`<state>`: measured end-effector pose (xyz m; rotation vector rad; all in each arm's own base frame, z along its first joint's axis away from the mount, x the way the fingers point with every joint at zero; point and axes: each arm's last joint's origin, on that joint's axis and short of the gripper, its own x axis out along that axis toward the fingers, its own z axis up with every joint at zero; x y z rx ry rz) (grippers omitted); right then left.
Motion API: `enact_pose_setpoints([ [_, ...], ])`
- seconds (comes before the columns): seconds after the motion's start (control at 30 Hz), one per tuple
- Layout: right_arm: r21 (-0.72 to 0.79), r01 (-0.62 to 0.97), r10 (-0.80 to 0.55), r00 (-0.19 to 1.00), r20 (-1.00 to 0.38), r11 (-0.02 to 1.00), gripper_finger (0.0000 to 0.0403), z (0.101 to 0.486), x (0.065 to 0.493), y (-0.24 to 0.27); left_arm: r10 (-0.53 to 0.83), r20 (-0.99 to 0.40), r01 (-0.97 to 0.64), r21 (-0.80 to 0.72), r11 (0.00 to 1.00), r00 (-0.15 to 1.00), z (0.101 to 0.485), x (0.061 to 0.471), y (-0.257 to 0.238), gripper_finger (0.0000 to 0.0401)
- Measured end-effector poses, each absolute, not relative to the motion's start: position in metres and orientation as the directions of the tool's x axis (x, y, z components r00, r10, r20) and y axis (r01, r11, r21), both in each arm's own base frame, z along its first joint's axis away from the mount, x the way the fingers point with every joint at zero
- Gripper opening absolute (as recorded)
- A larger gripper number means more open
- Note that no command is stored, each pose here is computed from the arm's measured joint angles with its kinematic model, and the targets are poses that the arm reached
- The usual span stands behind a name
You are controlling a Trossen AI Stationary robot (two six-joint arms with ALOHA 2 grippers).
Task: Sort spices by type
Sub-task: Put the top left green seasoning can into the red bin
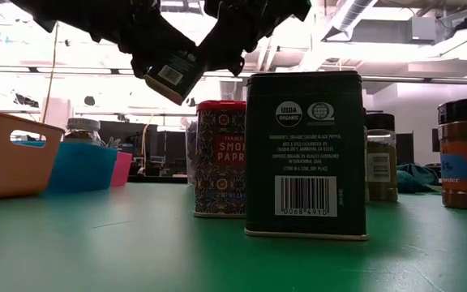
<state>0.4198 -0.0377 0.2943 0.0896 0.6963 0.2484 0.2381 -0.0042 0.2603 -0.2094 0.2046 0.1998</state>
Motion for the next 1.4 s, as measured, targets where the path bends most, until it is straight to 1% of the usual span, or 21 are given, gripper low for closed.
enact_pose_setpoints([
  [0.13, 0.2, -0.152, 0.246, 0.742, -0.624, 0.968, 0.0227, 0.294, 0.419, -0.043, 0.181, -0.224, -0.225, -0.19, 0.956, 0.958, 0.261, 0.237, -0.004, 0.0134],
  [0.3, 0.261, -0.136, 0.273, 0.739, -0.615, 0.956, 0.0275, 0.295, 0.417, -0.055, 0.184, -0.228, -0.229, -0.19, 0.955, 0.956, 0.26, 0.237, -0.004, 0.0135],
  [0.4, 0.259, -0.131, 0.27, 0.734, -0.623, 0.957, 0.0305, 0.3, 0.416, -0.059, 0.184, -0.228, -0.229, -0.19, 0.955, 0.956, 0.26, 0.237, -0.004, 0.0136],
  [0.5, 0.232, -0.142, 0.26, 0.728, -0.634, 0.962, 0.0326, 0.307, 0.414, -0.059, 0.19, -0.231, -0.236, -0.188, 0.954, 0.954, 0.26, 0.236, -0.004, 0.0136],
  [0.67, 0.144, -0.082, 0.159, 0.717, -0.678, 0.986, 0.0331, 0.321, 0.41, -0.068, 0.252, -0.258, -0.299, -0.162, 0.94, 0.933, 0.263, 0.226, -0.001, 0.0136],
  [0.73, 0.115, -0.058, 0.122, 0.713, -0.69, 0.992, 0.0327, 0.325, 0.408, -0.072, 0.298, -0.274, -0.345, -0.143, 0.928, 0.914, 0.265, 0.218, 0.0, 0.0136],
  [0.8, 0.105, -0.055, 0.112, 0.716, -0.689, 0.993, 0.0323, 0.326, 0.407, -0.075, 0.359, -0.285, -0.404, -0.118, 0.907, 0.889, 0.269, 0.208, 0.003, 0.0136],
  [1.0, 0.087, -0.05, 0.096, 0.717, -0.691, 0.995, 0.0316, 0.327, 0.408, -0.071, 0.529, -0.328, -0.583, -0.09, 0.807, 0.783, 0.273, 0.174, 0.009, 0.0137],
  [1.13, 0.083, -0.057, 0.099, 0.719, -0.688, 0.995, 0.0315, 0.327, 0.409, -0.069, 0.62, -0.384, -0.692, -0.075, 0.718, 0.684, 0.268, 0.155, 0.012, 0.0137],
  [1.23, 0.084, -0.056, 0.098, 0.72, -0.687, 0.995, 0.0315, 0.327, 0.409, -0.069, 0.697, -0.397, -0.777, -0.071, 0.626, 0.597, 0.263, 0.146, 0.015, 0.0137],
  [1.4, 0.084, -0.057, 0.099, 0.724, -0.683, 0.995, 0.0315, 0.327, 0.41, -0.068, 0.822, -0.347, -0.888, -0.087, 0.451, 0.451, 0.25, 0.144, 0.018, 0.0137],
])
